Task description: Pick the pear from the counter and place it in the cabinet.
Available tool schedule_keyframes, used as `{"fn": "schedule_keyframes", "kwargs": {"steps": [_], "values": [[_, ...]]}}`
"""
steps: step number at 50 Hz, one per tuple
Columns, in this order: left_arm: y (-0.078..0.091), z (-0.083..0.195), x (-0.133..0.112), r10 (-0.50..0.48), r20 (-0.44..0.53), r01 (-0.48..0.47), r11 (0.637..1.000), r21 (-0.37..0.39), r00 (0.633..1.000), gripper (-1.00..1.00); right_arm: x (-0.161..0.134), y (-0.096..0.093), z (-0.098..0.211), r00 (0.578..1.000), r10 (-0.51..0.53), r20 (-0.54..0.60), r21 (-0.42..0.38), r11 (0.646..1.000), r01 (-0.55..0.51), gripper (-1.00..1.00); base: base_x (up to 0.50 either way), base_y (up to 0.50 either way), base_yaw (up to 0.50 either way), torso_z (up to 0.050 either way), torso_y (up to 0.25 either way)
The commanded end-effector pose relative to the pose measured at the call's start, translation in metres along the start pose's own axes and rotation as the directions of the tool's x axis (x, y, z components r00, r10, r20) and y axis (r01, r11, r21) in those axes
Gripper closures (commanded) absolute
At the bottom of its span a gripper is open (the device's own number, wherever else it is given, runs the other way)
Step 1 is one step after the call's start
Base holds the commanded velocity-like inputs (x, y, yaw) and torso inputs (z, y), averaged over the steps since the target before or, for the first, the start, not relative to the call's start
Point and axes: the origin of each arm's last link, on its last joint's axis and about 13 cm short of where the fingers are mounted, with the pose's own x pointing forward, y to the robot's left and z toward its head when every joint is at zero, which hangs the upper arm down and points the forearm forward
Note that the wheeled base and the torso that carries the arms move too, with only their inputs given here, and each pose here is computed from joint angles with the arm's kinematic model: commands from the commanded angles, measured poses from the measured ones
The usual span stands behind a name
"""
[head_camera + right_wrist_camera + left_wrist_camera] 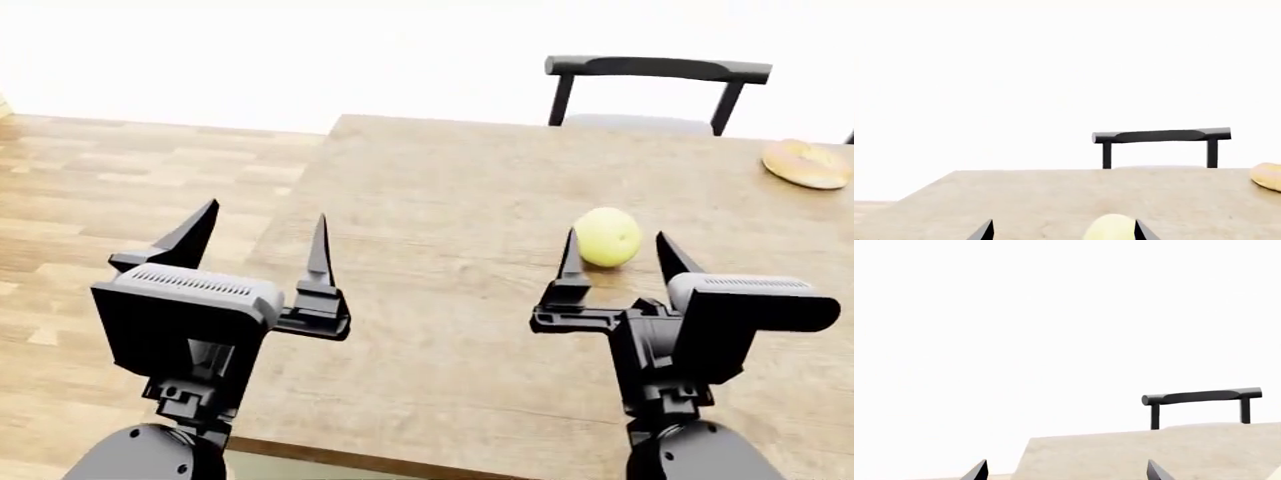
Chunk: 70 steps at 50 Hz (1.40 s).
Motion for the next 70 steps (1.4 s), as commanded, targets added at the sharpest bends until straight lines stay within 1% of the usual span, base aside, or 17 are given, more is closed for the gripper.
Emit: {"fn": "schedule_keyframes", "kwargs": {"steps": [1, 8, 12, 17, 22, 27, 35, 42, 55, 56, 66, 69, 70], "values": [[0.000, -0.001, 0.000, -0.001, -0.002, 0.001, 1.000, -0.001, 1.000, -1.00, 0.006, -0.008, -0.007, 0.994, -0.079, -0.082, 0.021, 0.997, 0.081, -1.00, 0.00, 0.00, 0.00, 0.000, 0.000], [0.000, -0.002, 0.000, 0.002, -0.006, -0.002, 1.000, -0.005, 1.000, -1.00, 0.025, -0.015, -0.003, 0.980, -0.111, -0.164, -0.001, 0.994, 0.112, -1.00, 0.00, 0.00, 0.00, 0.000, 0.000], [0.001, -0.003, 0.000, 0.008, -0.007, -0.008, 1.000, -0.008, 1.000, -1.00, 0.039, -0.016, 0.006, 0.977, -0.095, -0.191, -0.042, 0.995, 0.089, -1.00, 0.00, 0.00, 0.00, 0.000, 0.000], [0.002, -0.004, 0.000, 0.013, -0.009, -0.013, 1.000, -0.012, 1.000, -1.00, 0.055, -0.019, 0.007, 0.964, -0.071, -0.256, -0.073, 0.996, 0.053, -1.00, 0.00, 0.00, 0.00, 0.000, 0.000], [0.004, -0.006, 0.000, 0.020, -0.014, -0.020, 1.000, -0.013, 1.000, -1.00, 0.067, -0.020, -0.001, 0.954, -0.066, -0.293, -0.103, 0.994, 0.037, -1.00, 0.00, 0.00, 0.00, 0.000, 0.000], [0.004, -0.008, 0.000, 0.023, -0.016, -0.023, 1.000, -0.013, 1.000, -1.00, 0.076, -0.023, -0.010, 0.943, -0.065, -0.326, -0.112, 0.993, 0.030, -1.00, 0.00, 0.00, 0.00, 0.000, 0.000], [0.005, -0.009, 0.000, 0.032, -0.018, -0.032, 0.999, -0.014, 0.999, -1.00, 0.088, -0.028, -0.028, 0.922, -0.092, -0.377, -0.144, 0.989, 0.040, -1.00, 0.00, 0.00, 0.00, 0.000, 0.000], [0.006, -0.009, -0.001, 0.040, -0.020, -0.040, 0.999, -0.016, 0.999, -1.00, 0.096, -0.031, -0.039, 0.910, -0.113, -0.399, -0.167, 0.985, 0.049, -1.00, 0.00, 0.00, 0.00, 0.000, 0.000], [0.008, -0.011, -0.001, 0.052, -0.024, -0.052, 0.999, -0.014, 0.998, -1.00, 0.105, -0.035, -0.057, 0.894, -0.137, -0.426, -0.186, 0.981, 0.062, -1.00, 0.00, 0.00, 0.00, 0.000, 0.000], [0.008, -0.011, -0.001, 0.053, -0.024, -0.053, 0.999, -0.013, 0.998, -1.00, 0.105, -0.035, -0.058, 0.897, -0.134, -0.422, -0.189, 0.980, 0.058, 1.00, 0.00, 0.00, 0.00, 0.000, 0.000], [0.009, -0.013, -0.001, 0.056, -0.028, -0.056, 0.998, -0.012, 0.998, -1.00, 0.104, -0.033, -0.059, 0.915, -0.126, -0.383, -0.225, 0.974, 0.040, 1.00, 0.00, 0.00, 0.00, 0.000, 0.000], [0.009, -0.013, -0.001, 0.055, -0.030, -0.056, 0.998, -0.012, 0.998, -1.00, 0.103, -0.033, -0.054, 0.926, -0.134, -0.352, -0.239, 0.970, 0.049, 1.00, 0.00, 0.00, 0.00, 0.000, 0.000], [0.009, -0.013, -0.001, 0.055, -0.030, -0.055, 0.998, -0.012, 0.998, -1.00, 0.102, -0.032, -0.048, 0.939, -0.129, -0.319, -0.243, 0.969, 0.050, 1.00, 0.00, 0.00, 0.00, 0.000, 0.000]]}}
